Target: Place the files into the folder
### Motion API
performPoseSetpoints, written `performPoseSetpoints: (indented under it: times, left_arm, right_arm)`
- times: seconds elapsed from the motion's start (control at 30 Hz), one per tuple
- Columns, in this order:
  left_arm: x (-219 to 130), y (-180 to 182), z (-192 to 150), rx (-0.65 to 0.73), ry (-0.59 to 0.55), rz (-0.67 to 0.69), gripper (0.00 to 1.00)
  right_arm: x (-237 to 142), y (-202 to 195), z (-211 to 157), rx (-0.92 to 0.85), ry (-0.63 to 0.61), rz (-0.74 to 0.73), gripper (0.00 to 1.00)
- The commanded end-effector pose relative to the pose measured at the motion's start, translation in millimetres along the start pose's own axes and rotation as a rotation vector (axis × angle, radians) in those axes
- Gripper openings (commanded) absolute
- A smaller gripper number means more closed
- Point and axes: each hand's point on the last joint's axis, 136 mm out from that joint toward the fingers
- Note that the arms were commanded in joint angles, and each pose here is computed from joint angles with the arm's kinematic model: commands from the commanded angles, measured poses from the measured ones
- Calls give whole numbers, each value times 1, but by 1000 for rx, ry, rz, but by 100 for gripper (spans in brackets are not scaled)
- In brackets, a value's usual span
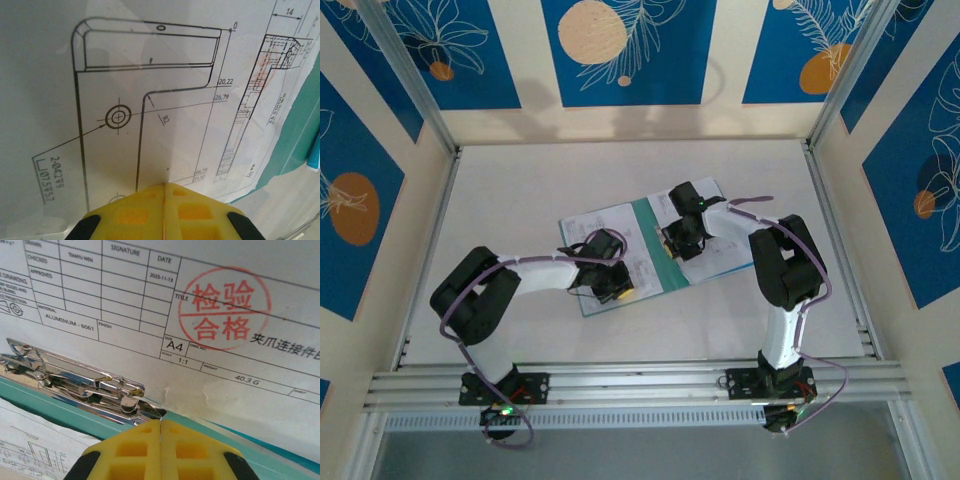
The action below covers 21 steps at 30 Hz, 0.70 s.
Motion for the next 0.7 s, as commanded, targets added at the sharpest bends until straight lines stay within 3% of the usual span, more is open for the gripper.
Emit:
performPoseSetpoints:
  times: [0.0,0.2,0.43,0.67]
  left_arm:
    - [16,41,1,-28,5,138,7]
    - [15,39,1,-26,5,136,7]
    - [13,41,2,-19,2,146,7]
    - [4,49,5,14,-11,189,7]
  right_arm:
    - [-5,-10,-21,19,81,-47,3]
    - [-3,-13,-22,28,94,-53,4]
    - [-29,7,-13,-49,23,12,21]
    - [-71,24,-2,-199,-75,89,32]
Point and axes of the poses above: each hand's point on the last joint's axis, 136 mm out from that joint toward the fingers, its own x axis out along the fingers, its own y axis along the line the jaws close on, z = x × y, and after that the axes turned 7 degrees about -x, right-handed
